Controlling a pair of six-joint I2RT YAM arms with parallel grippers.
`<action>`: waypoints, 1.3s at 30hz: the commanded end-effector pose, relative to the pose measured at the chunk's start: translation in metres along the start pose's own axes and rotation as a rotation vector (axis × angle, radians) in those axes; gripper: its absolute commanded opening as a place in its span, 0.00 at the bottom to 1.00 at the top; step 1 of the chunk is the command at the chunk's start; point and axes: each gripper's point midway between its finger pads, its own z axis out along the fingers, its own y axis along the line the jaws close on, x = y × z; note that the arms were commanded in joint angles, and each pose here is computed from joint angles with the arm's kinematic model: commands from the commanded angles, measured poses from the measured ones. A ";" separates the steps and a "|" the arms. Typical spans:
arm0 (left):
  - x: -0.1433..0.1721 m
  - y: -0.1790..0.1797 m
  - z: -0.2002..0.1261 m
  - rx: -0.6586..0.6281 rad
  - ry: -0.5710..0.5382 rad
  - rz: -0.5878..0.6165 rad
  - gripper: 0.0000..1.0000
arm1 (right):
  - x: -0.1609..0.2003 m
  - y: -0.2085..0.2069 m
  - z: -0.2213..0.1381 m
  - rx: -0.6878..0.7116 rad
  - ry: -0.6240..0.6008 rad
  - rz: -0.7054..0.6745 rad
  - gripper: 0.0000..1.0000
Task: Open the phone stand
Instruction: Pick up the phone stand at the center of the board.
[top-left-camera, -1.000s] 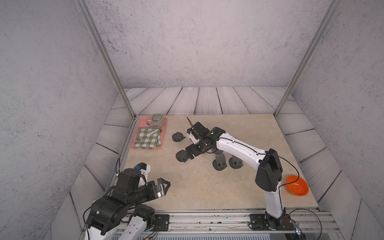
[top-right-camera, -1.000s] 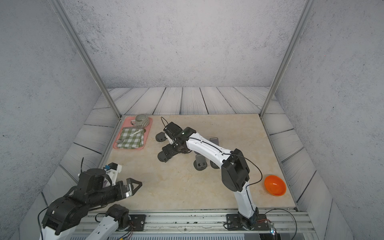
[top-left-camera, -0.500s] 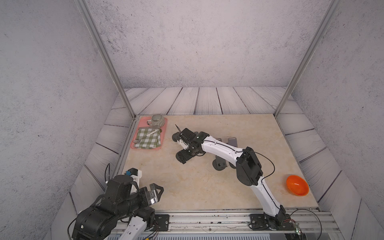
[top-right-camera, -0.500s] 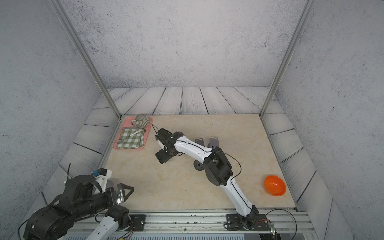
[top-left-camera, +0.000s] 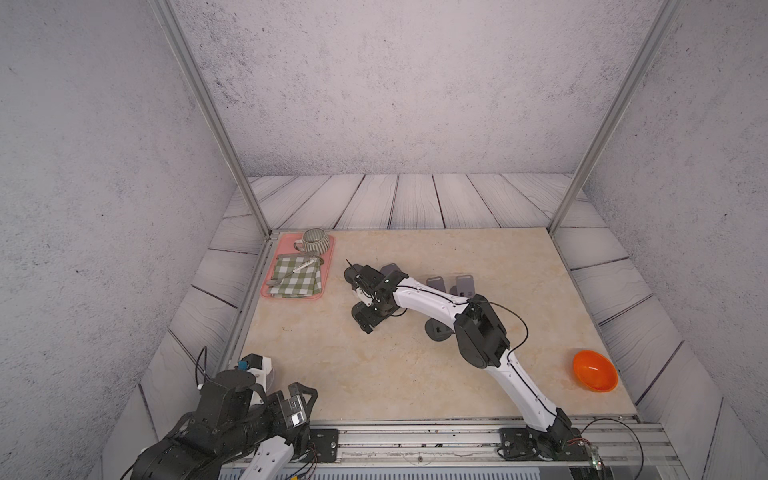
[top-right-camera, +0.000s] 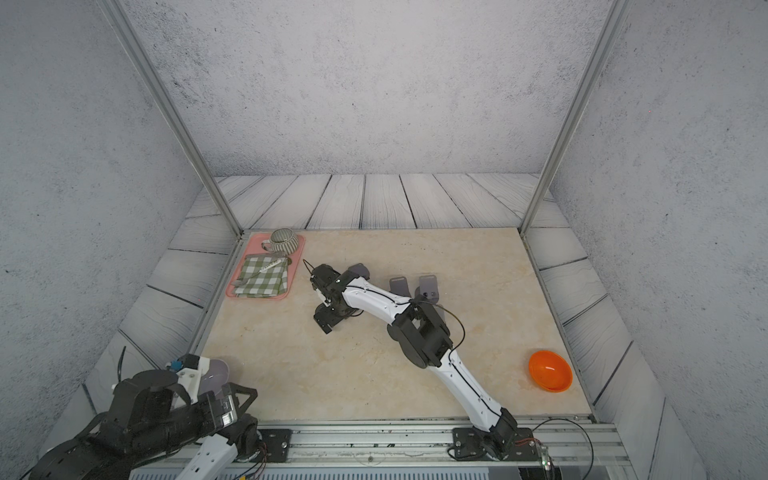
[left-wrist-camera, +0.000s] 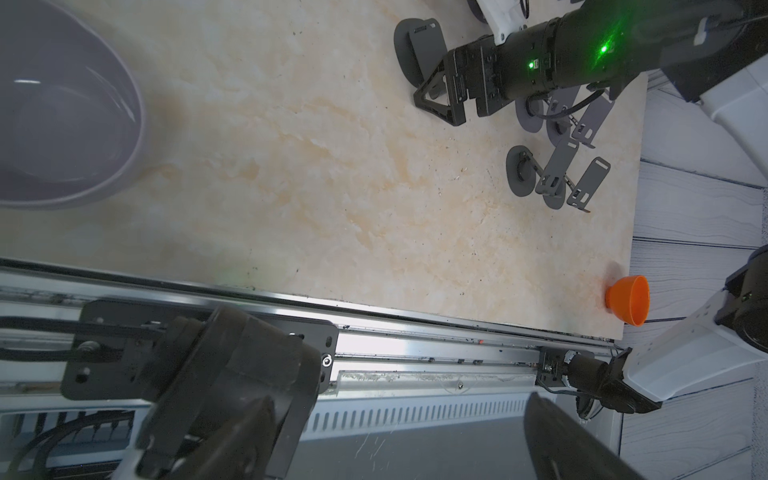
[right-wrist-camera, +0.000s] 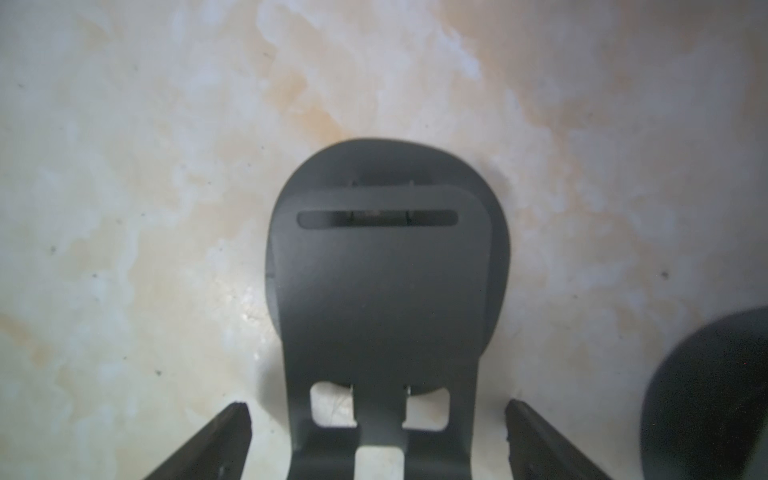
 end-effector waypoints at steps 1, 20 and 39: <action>0.008 0.011 -0.005 -0.027 0.001 -0.026 0.98 | -0.001 -0.003 0.006 0.026 0.012 -0.026 0.92; -0.005 -0.002 -0.001 -0.010 -0.006 -0.006 0.98 | 0.009 -0.001 -0.027 0.018 -0.008 -0.003 0.50; -0.067 -0.081 0.074 0.169 0.045 0.126 0.98 | 0.041 0.014 -0.133 -0.068 -0.082 0.147 0.50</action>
